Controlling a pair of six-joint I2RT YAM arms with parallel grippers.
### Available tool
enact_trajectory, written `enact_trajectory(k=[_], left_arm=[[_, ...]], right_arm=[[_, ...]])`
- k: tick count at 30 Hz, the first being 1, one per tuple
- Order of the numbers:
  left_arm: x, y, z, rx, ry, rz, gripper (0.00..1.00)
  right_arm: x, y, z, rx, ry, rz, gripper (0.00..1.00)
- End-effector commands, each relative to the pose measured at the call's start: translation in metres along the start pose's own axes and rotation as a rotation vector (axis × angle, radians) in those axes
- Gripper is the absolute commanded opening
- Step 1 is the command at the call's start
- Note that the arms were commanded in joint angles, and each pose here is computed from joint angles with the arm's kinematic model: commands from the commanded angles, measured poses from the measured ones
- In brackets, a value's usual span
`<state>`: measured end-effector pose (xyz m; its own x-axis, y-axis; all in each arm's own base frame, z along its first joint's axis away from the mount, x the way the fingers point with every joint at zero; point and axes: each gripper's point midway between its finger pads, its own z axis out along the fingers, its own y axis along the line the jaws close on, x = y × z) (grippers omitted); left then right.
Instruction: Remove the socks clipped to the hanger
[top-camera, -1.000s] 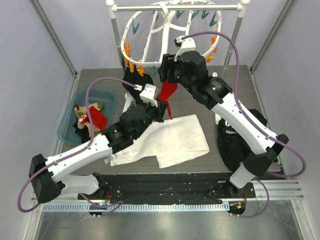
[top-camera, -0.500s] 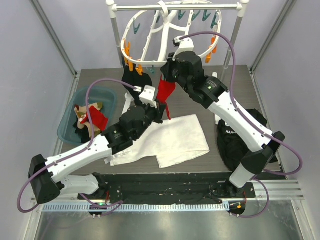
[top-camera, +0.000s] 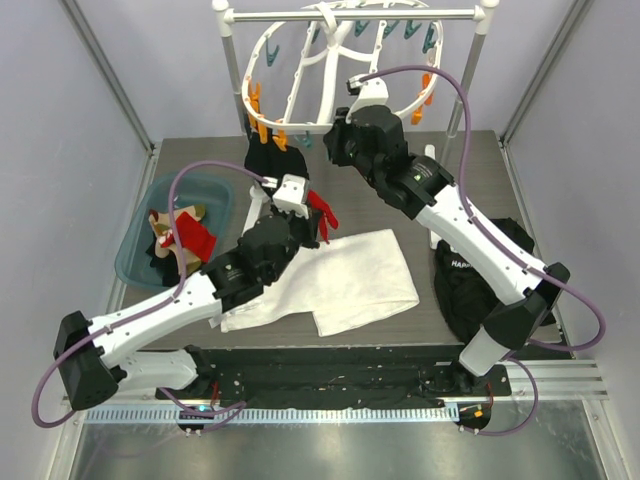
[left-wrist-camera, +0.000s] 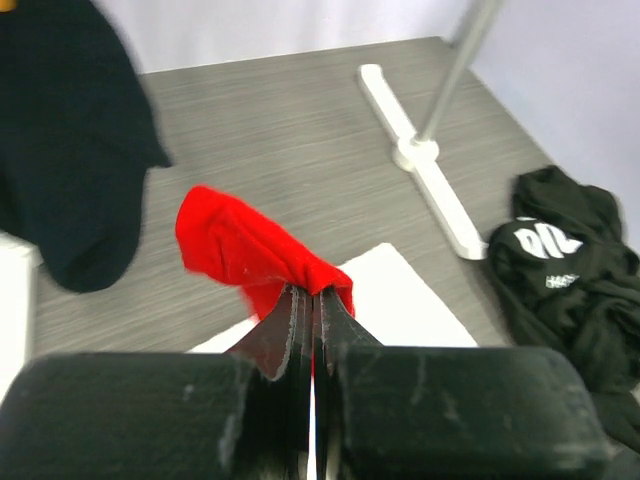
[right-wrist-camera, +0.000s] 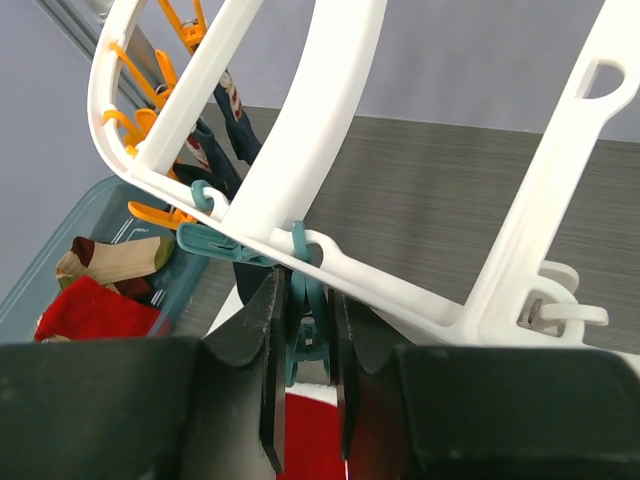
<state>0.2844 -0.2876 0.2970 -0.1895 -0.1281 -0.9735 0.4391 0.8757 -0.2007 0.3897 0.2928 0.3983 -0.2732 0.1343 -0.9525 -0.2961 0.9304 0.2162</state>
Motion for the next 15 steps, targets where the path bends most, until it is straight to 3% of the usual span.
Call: enact_trajectory(k=[1, 8, 15], left_arm=[[-0.019, 0.041, -0.013, -0.165, -0.037, 0.007, 0.00], [-0.029, 0.143, -0.042, -0.472, 0.012, -0.078, 0.00], [-0.022, 0.256, -0.067, -0.806, 0.112, -0.180, 0.00]], right_arm=[[-0.038, -0.005, -0.024, -0.003, -0.122, 0.034, 0.16], [-0.037, -0.020, -0.027, 0.022, -0.134, 0.031, 0.36], [-0.038, -0.040, -0.028, 0.061, -0.144, 0.025, 0.44]])
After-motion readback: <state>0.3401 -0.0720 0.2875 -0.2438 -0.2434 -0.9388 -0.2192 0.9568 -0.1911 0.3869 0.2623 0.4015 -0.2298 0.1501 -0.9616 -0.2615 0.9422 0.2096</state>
